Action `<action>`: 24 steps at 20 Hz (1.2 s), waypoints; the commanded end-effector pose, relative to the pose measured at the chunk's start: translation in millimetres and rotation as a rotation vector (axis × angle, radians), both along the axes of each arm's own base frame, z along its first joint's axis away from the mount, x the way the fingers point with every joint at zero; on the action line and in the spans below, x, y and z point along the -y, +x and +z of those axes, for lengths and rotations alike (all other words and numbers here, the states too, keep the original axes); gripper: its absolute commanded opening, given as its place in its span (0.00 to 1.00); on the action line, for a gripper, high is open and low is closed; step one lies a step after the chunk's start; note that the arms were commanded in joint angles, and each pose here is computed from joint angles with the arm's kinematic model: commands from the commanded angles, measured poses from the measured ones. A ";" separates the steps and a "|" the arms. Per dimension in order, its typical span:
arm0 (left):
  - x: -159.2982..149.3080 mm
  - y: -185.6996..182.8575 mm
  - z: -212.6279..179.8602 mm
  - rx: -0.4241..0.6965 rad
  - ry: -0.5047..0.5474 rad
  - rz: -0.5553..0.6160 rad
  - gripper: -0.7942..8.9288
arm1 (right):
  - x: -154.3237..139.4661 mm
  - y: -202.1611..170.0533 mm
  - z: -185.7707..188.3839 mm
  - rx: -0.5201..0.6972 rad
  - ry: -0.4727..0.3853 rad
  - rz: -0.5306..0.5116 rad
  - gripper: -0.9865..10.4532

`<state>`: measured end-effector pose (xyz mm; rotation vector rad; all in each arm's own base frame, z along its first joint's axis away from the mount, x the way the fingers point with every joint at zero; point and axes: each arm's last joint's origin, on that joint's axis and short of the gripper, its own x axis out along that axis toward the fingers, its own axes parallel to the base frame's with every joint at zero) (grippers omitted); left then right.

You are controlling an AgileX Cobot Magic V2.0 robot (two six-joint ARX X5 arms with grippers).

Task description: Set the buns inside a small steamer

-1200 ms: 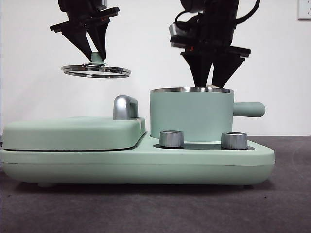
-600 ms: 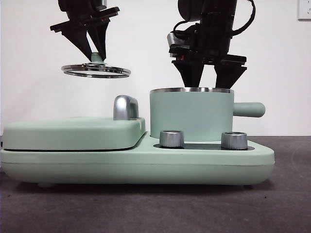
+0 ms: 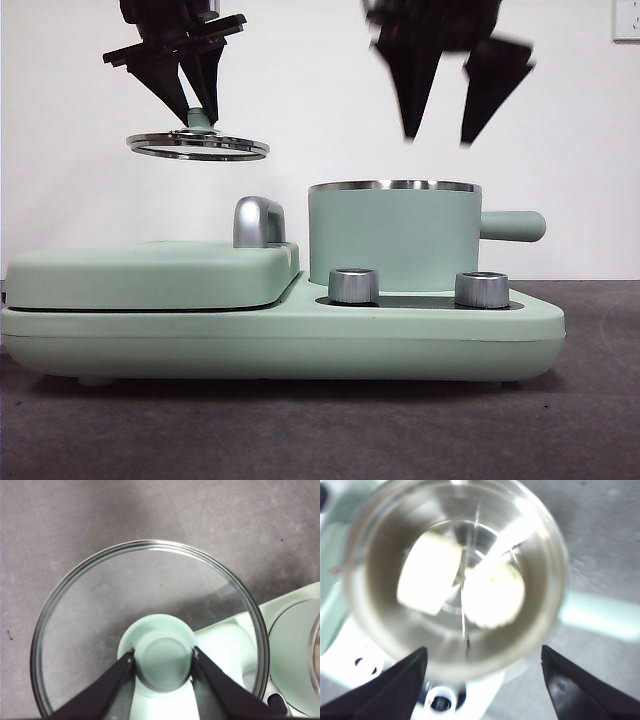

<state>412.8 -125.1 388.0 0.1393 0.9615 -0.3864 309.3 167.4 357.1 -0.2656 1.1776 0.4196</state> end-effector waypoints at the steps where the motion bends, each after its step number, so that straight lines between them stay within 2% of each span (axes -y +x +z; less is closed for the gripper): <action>1: 2.2 -6.6 16.4 0.059 -0.031 0.007 0.20 | 7.5 -18.3 25.3 0.040 0.021 0.014 0.40; 4: 8.6 -8.9 16.2 0.053 -0.036 -0.002 0.20 | 24.0 -48.3 48.9 0.060 0.030 0.014 0.40; 8: 26.3 -15.7 16.0 0.046 -0.039 -0.041 0.20 | 48.1 -98.2 72.3 0.144 0.076 0.025 0.40; 12: 51.0 -26.7 15.4 0.036 -0.038 -0.105 0.20 | 80.3 -156.8 77.8 0.219 0.119 0.028 0.40; 16: 79.1 -40.7 15.4 0.036 -0.039 -0.178 0.20 | 110.6 -211.9 60.4 0.349 0.249 0.017 0.40; 19: 98.7 -52.2 15.4 0.034 -0.040 -0.232 0.20 | 128.6 -246.5 31.0 0.413 0.337 0.041 0.40; 22: 116.4 -64.4 15.0 0.028 -0.039 -0.282 0.20 | 143.3 -276.8 1.4 0.476 0.466 0.070 0.40; 24: 127.1 -72.0 15.1 0.026 -0.041 -0.310 0.20 | 152.5 -292.9 -15.3 0.519 0.495 0.070 0.40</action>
